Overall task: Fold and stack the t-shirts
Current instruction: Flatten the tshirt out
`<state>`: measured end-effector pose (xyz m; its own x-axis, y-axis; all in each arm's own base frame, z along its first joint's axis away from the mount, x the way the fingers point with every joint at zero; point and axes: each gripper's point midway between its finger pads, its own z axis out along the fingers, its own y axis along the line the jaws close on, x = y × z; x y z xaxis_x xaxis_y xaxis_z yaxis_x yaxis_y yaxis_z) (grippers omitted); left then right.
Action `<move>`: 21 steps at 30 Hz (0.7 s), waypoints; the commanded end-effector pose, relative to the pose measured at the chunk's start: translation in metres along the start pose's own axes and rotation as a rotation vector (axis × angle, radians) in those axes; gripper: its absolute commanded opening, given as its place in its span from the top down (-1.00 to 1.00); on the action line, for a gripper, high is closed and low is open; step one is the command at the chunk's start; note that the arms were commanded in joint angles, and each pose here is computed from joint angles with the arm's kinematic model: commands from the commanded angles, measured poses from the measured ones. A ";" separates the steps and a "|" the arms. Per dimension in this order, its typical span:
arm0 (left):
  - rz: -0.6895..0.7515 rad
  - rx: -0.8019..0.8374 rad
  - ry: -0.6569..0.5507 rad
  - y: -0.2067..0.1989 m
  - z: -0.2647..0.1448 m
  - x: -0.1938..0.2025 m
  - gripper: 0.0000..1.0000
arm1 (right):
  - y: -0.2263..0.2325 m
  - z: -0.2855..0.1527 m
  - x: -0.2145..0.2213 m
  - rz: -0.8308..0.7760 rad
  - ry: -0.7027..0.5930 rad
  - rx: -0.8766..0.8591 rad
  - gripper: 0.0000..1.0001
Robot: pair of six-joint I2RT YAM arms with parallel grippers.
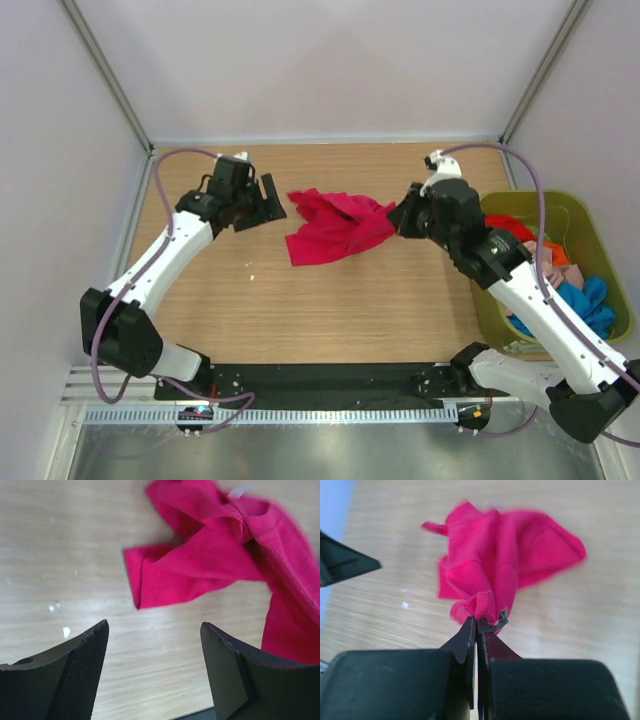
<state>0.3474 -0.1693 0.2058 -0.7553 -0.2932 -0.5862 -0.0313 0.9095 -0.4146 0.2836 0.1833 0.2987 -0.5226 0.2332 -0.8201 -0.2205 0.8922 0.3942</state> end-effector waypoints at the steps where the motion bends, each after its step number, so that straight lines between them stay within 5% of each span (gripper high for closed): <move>1: -0.045 0.032 0.126 0.004 0.022 0.043 -0.51 | -0.044 -0.007 0.039 0.072 0.032 0.159 0.98; 12: -0.087 0.039 0.246 0.013 0.076 0.105 -0.49 | -0.059 -0.021 0.054 0.091 0.025 0.187 0.98; 21: 0.017 0.098 0.189 -0.013 0.113 0.073 -0.53 | -0.049 -0.018 0.055 0.105 0.036 0.142 0.98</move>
<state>0.3305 -0.2188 0.0631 -0.9128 -0.2323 -0.3360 -0.0673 0.8968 -0.4373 0.2453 0.1390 0.2271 -0.6014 0.2766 -0.7495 -0.0310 0.9294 0.3678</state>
